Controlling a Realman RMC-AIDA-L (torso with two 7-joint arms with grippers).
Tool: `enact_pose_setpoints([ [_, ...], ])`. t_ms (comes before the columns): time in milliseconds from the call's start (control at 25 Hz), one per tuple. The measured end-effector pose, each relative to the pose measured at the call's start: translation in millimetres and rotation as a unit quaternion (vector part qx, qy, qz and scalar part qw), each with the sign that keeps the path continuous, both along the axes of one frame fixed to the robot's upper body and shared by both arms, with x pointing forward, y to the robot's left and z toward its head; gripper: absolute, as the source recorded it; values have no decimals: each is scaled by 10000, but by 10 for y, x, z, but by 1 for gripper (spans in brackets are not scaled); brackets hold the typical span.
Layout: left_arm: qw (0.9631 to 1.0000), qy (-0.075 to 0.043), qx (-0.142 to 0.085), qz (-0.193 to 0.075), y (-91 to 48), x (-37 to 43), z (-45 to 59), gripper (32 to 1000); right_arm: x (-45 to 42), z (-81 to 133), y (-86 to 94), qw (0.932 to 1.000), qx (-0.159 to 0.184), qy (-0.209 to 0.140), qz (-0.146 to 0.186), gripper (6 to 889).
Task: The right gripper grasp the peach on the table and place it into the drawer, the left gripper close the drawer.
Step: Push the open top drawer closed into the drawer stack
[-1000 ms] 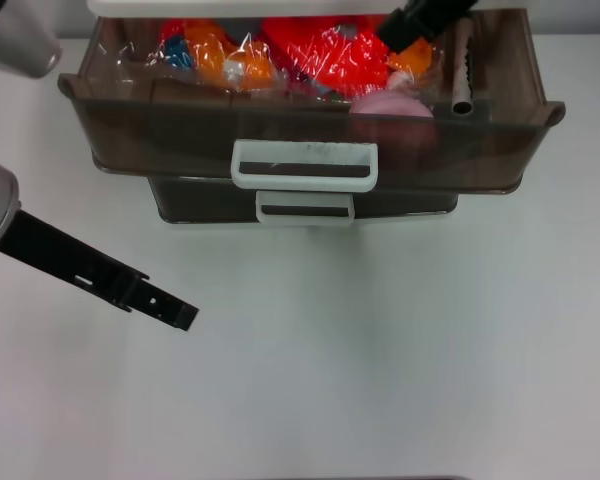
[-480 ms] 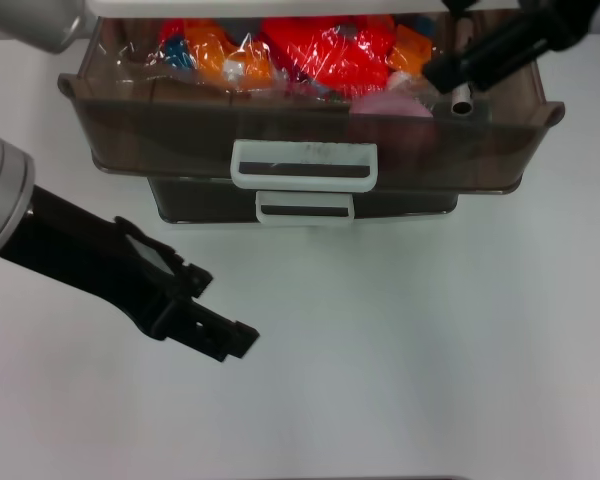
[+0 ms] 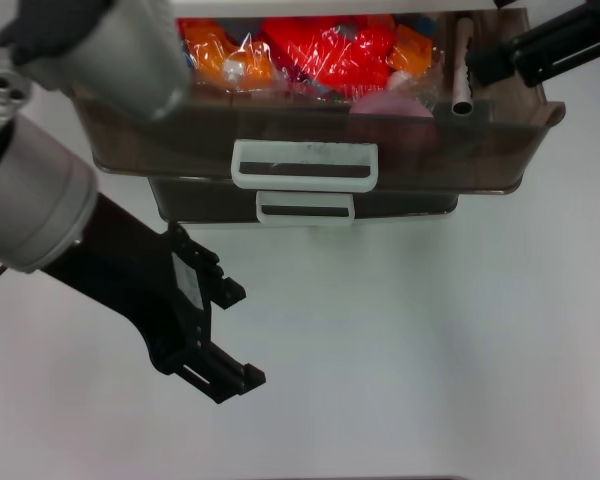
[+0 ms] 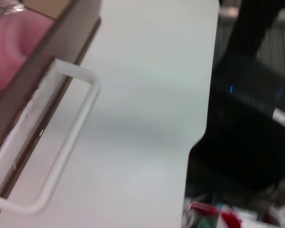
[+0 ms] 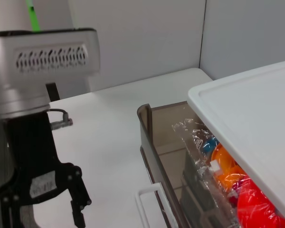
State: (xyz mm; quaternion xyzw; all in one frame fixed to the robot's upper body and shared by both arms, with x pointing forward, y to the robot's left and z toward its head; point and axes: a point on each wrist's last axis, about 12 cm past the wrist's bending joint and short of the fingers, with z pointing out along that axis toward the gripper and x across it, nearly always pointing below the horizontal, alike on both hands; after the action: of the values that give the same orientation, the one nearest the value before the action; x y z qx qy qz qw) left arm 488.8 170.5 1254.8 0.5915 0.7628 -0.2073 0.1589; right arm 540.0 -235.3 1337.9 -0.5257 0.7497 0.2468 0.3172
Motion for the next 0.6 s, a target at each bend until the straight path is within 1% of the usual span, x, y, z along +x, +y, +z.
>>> enact_pose_setpoints([
  [40,9998,-78,113,-151,-42,11,-2,846,-1,-5,-5,10000,0,8,-8,793],
  [120,9985,-186,323,-399,-117,27,-15,846,-5,-18,-19,10000,-3,27,-33,793],
  [160,9968,-274,503,-565,-171,34,-32,846,-5,-21,-24,10000,-7,30,-42,793],
  [200,9957,-321,596,-632,-194,39,-40,846,-4,-23,-29,10000,-13,33,-52,793],
  [240,9937,-421,750,-715,-235,53,-45,846,-1,-23,-34,10000,-19,37,-63,792],
  [280,9920,-509,855,-782,-272,67,-40,846,3,-24,-39,10000,-25,47,-81,792],
  [320,9906,-565,916,-839,-301,77,-33,846,7,-24,-44,9999,-32,57,-99,792],
  [400,9885,-629,968,-975,-369,105,-8,846,20,-27,-63,9998,-46,96,-148,792],
  [560,9846,-688,1082,-1192,-490,192,31,847,62,-29,-111,9994,-62,220,-261,792],
  [600,9841,-683,1100,-1216,-503,206,32,847,68,-28,-116,9993,-63,234,-272,792],
])
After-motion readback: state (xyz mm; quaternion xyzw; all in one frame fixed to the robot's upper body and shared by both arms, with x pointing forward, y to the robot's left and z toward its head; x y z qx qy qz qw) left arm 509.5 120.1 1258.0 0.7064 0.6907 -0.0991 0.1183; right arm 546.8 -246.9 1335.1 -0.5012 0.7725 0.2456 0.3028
